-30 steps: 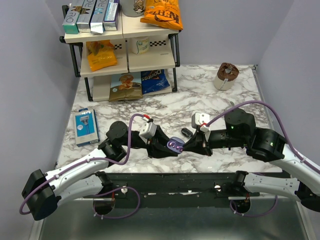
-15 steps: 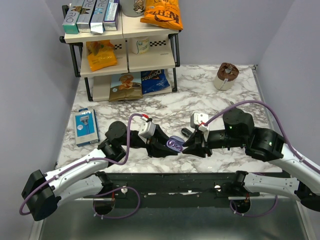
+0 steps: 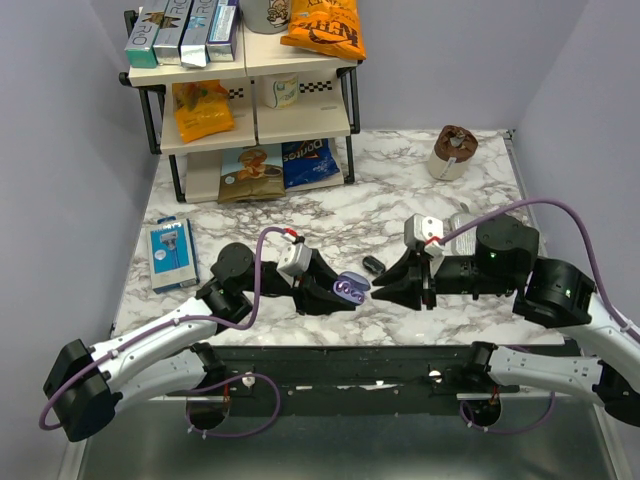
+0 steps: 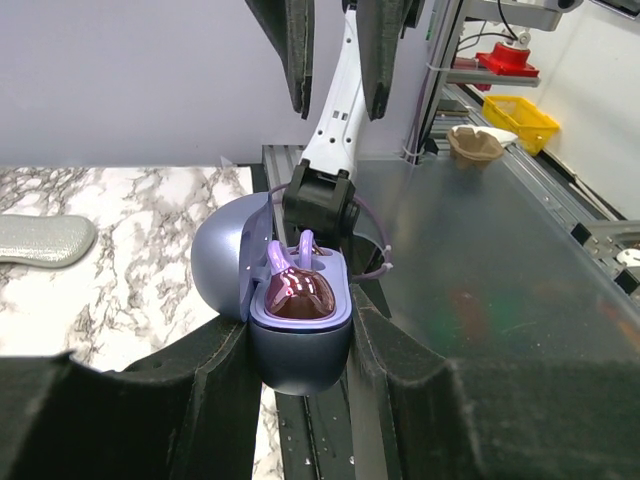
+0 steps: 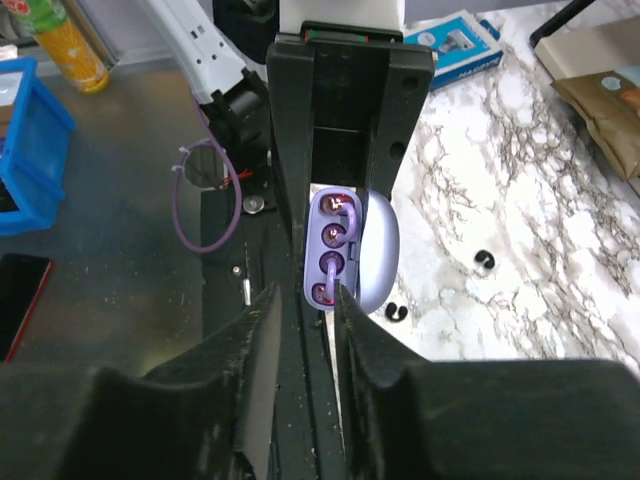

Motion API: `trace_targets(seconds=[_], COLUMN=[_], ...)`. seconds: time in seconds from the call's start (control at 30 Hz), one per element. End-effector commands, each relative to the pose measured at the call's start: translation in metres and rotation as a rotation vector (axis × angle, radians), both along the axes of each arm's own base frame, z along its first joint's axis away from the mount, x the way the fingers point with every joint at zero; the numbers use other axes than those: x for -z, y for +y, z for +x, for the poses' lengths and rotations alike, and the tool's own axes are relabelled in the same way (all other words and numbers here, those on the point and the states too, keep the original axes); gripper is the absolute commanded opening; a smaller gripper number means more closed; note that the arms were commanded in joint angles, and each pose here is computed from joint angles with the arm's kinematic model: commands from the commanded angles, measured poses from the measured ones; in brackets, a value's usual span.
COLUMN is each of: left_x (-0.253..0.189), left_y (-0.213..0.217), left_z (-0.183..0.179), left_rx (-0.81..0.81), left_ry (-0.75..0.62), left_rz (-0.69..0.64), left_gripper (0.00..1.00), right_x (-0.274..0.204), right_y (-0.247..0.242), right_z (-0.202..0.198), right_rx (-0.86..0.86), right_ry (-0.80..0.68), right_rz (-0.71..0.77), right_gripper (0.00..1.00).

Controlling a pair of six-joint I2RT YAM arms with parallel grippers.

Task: Insert the wireless bluetooth earbuds into the charging case
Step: Adjust the earbud with the charging case.

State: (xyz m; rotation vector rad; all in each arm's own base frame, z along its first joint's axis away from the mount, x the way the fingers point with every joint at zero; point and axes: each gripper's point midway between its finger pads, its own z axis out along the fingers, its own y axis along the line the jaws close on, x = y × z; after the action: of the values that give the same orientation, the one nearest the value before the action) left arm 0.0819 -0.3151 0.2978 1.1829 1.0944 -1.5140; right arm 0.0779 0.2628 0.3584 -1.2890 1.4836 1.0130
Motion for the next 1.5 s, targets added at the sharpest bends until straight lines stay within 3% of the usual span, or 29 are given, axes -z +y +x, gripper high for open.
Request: trace_targets(seconds=[0.0, 0.17, 0.47, 1.47], left_x=[-0.006, -0.005, -0.004, -0.01], left_y=[0.0, 0.001, 0.002, 0.005], left_z=[-0.002, -0.002, 0.001, 0.008], left_rx=[0.015, 0.009, -0.02, -0.09], left_ry=[-0.022, -0.024, -0.036, -0.055], left_rz=[-0.03, -0.029, -0.034, -0.063], left_gripper=[0.0, 0.0, 0.0, 0.0], right_x=[-0.007, -0.009, -0.002, 0.016], right_y=[0.012, 0.022, 0.03, 0.039], right_z=[0.007, -0.002, 0.0, 0.03], right_rx=[0.02, -0.034, -0.02, 0.162], right_ry=[0.018, 0.064, 0.141, 0.21], right_rz=[0.022, 0.045, 0.016, -0.025], right_gripper=[0.32, 0.25, 0.31, 0.3])
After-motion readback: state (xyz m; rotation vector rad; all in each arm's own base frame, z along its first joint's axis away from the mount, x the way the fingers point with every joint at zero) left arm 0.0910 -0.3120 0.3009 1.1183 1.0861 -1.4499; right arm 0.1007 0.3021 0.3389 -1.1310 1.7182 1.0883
